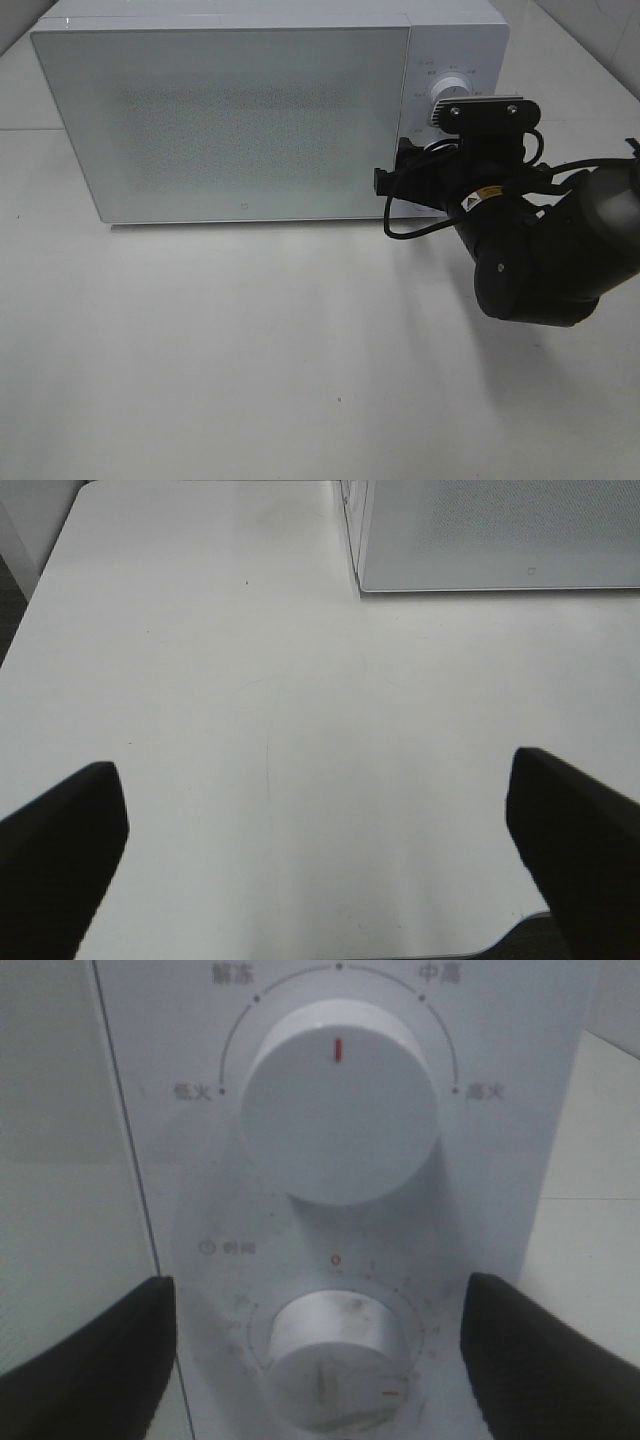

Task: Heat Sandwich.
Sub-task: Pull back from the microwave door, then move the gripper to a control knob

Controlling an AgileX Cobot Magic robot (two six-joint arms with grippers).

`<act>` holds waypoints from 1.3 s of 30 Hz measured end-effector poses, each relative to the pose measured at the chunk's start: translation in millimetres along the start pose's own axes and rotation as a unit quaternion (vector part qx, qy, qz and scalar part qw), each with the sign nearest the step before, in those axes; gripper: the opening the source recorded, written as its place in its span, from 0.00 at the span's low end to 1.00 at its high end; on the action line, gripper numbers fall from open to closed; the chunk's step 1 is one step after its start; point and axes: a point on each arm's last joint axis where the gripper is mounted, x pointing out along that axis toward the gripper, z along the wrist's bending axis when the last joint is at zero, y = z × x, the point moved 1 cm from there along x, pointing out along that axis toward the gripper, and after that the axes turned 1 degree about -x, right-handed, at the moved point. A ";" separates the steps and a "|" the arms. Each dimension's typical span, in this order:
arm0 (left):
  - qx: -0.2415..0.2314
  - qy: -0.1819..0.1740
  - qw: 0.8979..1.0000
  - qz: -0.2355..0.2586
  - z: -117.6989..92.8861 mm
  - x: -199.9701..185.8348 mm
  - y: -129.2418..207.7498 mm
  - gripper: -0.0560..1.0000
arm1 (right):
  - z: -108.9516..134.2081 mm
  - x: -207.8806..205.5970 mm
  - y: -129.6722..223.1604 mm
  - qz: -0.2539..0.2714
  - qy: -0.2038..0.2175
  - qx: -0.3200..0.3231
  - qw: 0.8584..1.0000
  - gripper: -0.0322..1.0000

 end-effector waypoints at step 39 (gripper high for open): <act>0.000 0.000 1.000 0.000 0.0 0.0 0.0 0.97 | -2.5 2.2 8.5 0.011 0.004 0.002 1.000 0.45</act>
